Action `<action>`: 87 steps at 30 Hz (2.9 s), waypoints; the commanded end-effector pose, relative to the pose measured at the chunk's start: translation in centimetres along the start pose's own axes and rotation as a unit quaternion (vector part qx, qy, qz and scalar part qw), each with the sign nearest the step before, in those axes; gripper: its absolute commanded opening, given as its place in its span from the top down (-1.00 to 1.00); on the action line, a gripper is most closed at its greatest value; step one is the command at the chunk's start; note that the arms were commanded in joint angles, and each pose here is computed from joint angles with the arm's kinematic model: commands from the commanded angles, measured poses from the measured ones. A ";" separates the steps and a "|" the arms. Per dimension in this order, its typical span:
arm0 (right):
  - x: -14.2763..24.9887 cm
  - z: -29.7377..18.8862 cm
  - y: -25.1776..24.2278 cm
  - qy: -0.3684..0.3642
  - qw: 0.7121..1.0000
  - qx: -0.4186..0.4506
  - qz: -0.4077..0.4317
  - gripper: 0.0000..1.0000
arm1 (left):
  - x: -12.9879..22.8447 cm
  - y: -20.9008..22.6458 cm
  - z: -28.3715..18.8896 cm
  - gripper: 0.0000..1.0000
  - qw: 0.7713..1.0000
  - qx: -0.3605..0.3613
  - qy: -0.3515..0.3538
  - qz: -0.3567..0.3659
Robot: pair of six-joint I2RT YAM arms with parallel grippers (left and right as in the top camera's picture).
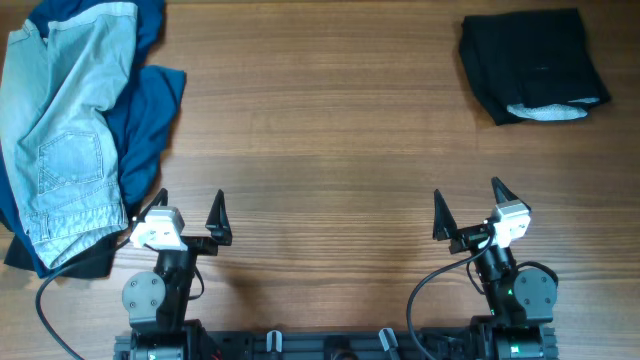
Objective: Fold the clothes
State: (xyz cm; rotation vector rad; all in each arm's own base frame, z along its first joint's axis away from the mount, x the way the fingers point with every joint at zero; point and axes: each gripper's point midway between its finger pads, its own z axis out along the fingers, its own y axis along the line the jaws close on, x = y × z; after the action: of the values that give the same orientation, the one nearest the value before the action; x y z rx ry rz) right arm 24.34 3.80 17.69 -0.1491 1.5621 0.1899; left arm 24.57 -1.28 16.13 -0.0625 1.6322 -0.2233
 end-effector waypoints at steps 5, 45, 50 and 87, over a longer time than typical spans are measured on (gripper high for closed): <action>-0.2 0.0 -0.1 -0.005 1.000 0.003 0.006 -1.00 | 0.2 -0.2 0.0 -1.00 1.000 0.006 0.002 0.008; -0.2 0.0 -0.1 -0.005 1.000 0.003 0.006 -0.99 | 0.2 -0.2 0.0 -1.00 1.000 0.006 0.002 0.008; -0.2 0.0 -0.1 -0.005 1.000 0.003 0.006 -0.99 | 0.2 -0.2 0.0 -1.00 1.000 0.006 0.002 0.008; -5.9 -0.7 0.8 -0.105 0.994 -0.019 -0.005 -1.00 | -0.2 -0.5 -0.1 -1.00 0.997 0.013 -0.003 -0.077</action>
State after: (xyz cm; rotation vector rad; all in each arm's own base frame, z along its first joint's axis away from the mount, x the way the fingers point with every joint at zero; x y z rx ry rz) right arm 23.95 3.60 22.13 -0.1481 1.3778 0.1683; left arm 24.57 -1.29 16.16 -0.0994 1.6305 -0.2593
